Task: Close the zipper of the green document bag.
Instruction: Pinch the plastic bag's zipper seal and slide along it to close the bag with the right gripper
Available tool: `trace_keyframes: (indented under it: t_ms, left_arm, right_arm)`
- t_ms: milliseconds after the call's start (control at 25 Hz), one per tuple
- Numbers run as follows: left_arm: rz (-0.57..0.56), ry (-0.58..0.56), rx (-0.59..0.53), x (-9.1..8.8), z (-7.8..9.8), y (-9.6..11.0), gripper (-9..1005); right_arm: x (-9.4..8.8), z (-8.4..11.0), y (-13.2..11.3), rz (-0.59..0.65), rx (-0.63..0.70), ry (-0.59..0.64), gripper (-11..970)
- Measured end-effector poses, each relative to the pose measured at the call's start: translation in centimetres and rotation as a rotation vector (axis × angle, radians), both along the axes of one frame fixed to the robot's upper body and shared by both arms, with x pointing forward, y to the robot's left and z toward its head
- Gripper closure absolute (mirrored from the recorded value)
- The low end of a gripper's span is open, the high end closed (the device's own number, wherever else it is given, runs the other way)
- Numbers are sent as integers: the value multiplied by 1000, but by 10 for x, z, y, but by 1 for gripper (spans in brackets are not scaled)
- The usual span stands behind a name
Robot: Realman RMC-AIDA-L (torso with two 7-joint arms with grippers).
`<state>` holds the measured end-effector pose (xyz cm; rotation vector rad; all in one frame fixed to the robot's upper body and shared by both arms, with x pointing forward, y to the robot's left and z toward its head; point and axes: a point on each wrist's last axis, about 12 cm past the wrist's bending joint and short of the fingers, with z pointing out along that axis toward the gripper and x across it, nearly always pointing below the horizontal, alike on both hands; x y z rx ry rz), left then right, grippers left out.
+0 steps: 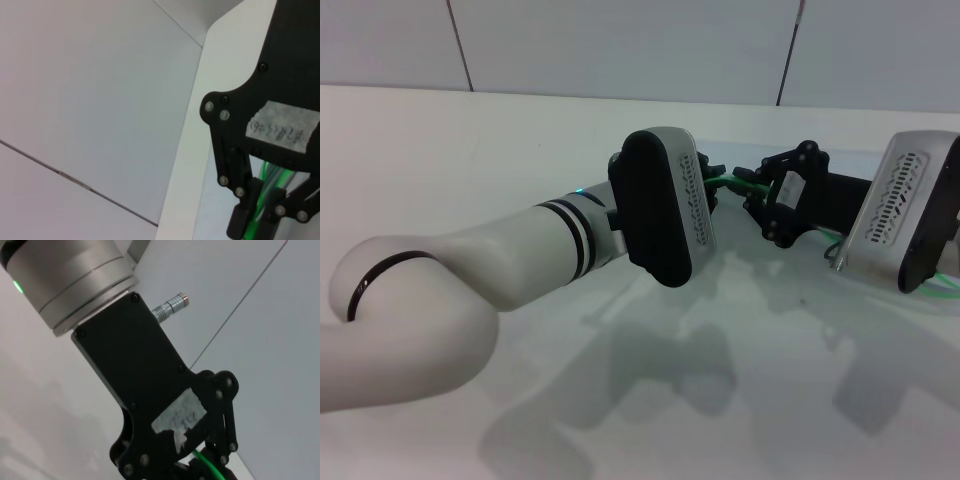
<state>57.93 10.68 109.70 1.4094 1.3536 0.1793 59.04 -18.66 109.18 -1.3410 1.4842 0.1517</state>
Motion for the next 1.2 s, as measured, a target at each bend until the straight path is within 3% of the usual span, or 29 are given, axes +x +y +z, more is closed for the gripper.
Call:
trace_keyframes:
  t_ms: [720,1200]
  left_arm:
    - [63,-17,-30,-5,2,24,949]
    - [142,-62,-48,-12,10,49,950]
  right_arm:
    - [6,-19,-36,-160,-7,60,878]
    - [12,-25,-88,-351,13,65,879]
